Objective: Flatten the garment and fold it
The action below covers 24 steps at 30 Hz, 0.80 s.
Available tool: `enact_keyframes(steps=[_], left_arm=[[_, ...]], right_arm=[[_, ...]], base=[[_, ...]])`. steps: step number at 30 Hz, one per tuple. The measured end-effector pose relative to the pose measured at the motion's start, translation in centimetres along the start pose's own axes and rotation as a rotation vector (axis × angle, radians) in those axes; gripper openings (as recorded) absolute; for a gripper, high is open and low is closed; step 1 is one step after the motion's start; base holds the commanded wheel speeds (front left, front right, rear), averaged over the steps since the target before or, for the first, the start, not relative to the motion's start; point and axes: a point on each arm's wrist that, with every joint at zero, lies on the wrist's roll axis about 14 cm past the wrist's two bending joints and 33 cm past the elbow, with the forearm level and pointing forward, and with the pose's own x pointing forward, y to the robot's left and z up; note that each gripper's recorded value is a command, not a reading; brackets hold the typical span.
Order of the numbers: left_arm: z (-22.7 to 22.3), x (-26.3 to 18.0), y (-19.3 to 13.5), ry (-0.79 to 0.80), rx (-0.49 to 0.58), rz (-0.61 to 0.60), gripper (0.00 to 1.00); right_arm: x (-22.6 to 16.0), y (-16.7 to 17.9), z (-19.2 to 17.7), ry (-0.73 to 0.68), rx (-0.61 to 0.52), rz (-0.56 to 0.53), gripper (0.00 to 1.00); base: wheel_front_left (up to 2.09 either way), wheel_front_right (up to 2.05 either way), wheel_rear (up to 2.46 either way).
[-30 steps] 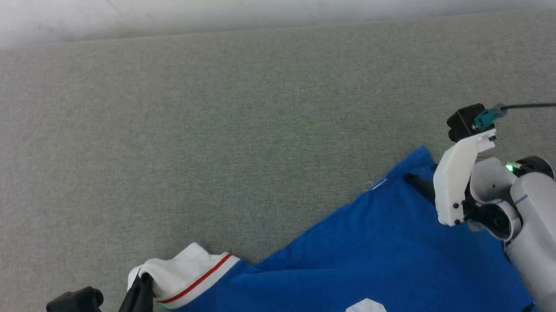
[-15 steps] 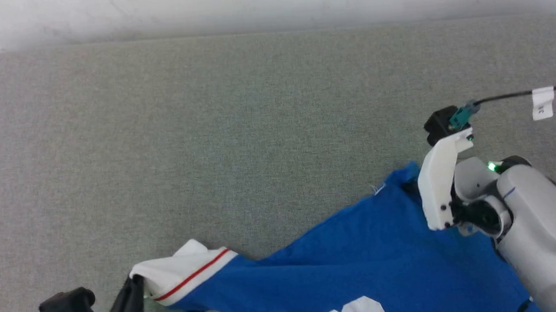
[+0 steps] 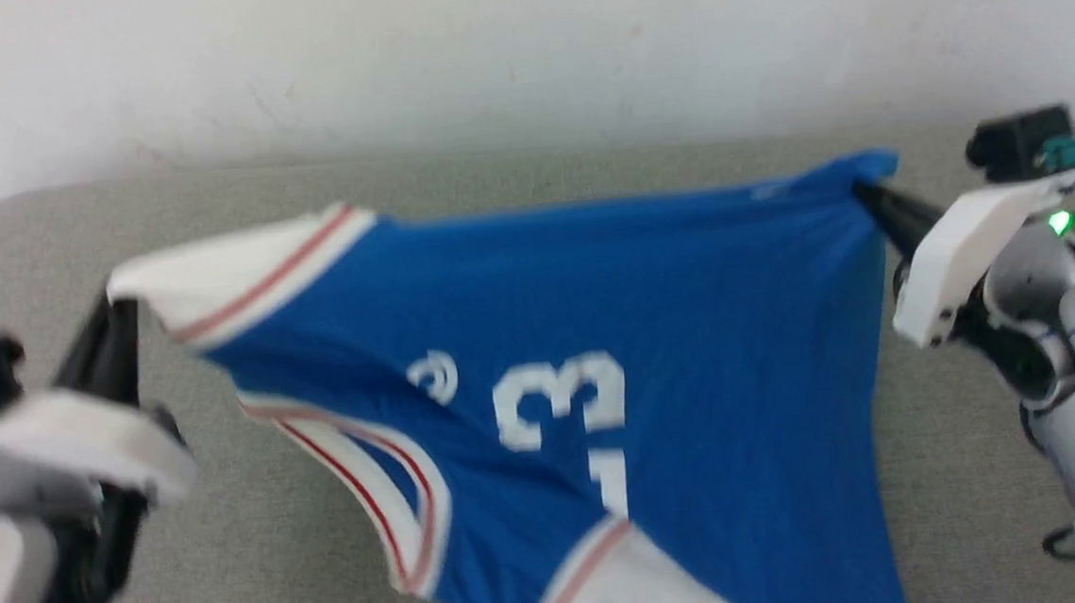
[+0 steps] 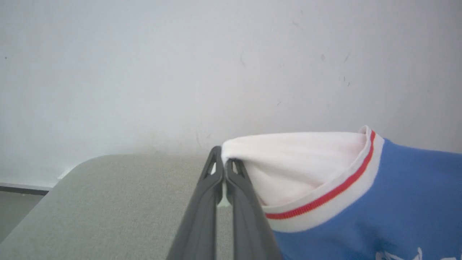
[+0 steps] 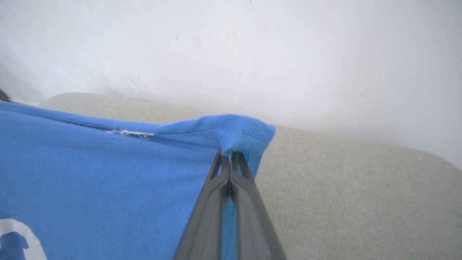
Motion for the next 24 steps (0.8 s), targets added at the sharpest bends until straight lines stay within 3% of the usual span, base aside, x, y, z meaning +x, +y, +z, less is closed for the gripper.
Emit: enact_keyframes(steps=[9,17,24], left_arm=[[10.6,8.6,-2.2,-0.231,0.102,-0.081,0.00],[20.1,16.0,-2.5,-0.470,0.163,-0.053,0.00],[21.8,21.6,-3.6,-0.539,0.185,-0.064,0.00]], right_arm=[[0.1,-1.3,13.4,-0.322,-0.061,-0.063,0.00],[1.9,-1.6,24.2,-0.566,-0.149,-0.081,0.00],[5.1,-3.2,27.6,-0.657,-0.165,-0.098,0.00]], base=[[0.00,0.00,0.00],[0.00,0.00,0.00],[0.00,0.00,0.00]])
